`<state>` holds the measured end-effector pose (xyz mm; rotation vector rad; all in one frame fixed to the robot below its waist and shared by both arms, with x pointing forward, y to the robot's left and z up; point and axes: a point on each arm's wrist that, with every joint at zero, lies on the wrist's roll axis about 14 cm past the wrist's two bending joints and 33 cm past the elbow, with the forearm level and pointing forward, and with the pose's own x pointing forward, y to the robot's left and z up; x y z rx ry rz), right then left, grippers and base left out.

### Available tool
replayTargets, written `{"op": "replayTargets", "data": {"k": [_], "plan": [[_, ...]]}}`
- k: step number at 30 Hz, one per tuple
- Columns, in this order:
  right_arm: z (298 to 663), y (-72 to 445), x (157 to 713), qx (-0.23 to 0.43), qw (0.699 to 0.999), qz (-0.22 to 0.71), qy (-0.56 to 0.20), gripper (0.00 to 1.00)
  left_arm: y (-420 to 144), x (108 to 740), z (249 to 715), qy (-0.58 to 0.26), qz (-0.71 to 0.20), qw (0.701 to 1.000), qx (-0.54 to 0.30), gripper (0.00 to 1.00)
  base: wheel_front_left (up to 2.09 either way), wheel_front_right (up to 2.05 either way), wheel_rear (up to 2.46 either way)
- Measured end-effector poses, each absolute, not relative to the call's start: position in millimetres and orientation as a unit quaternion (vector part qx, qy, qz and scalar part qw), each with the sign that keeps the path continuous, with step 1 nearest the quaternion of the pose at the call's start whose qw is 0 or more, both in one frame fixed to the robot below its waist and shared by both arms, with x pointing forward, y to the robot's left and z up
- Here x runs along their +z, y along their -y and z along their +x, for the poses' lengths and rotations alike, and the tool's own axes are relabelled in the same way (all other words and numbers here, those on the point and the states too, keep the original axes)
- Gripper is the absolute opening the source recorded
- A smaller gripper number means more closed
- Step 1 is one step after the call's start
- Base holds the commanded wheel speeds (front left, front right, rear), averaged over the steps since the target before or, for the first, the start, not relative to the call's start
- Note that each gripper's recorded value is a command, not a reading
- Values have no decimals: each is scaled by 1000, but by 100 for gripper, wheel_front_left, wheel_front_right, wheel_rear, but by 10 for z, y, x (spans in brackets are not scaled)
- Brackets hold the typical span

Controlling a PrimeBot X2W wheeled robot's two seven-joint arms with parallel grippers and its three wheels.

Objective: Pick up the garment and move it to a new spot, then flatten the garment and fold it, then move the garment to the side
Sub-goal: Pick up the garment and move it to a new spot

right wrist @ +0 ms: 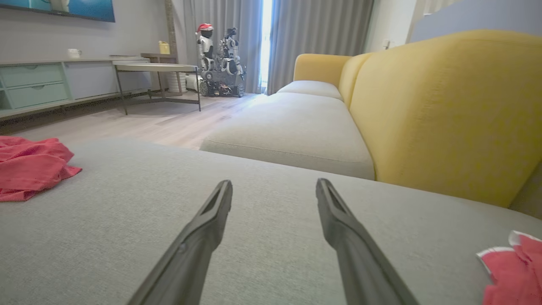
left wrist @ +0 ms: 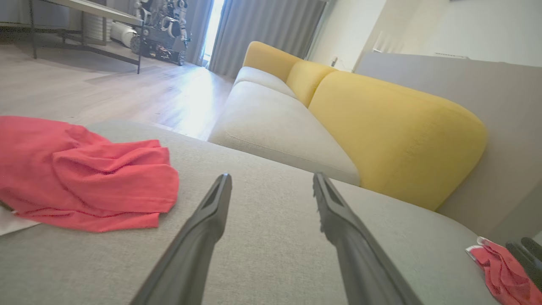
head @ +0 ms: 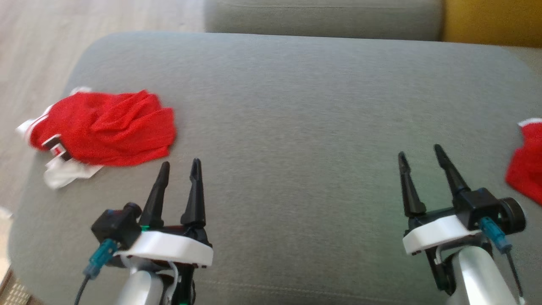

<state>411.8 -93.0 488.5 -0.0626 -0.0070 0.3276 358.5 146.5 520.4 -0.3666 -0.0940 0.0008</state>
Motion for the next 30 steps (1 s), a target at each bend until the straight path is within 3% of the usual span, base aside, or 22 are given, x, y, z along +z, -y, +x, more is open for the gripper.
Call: {"op": "replayTargets", "data": {"k": [8,16,23,30], "plan": [[4161,390,4846,237,971,-24,-1,100,-1937,5223,3376,61,-177,979,77,100,0,0,0],[4000,-364,4815,345,938,-25,-4,100,-2449,5224,2953,75,-163,969,170,100,0,0,0],[3875,-711,4846,392,919,-24,-2,100,-2702,5169,2558,79,-160,957,228,100,0,0,0],[3820,-764,4813,401,916,-24,-9,100,-2740,5223,2513,90,-160,955,233,100,0,0,0]]}}
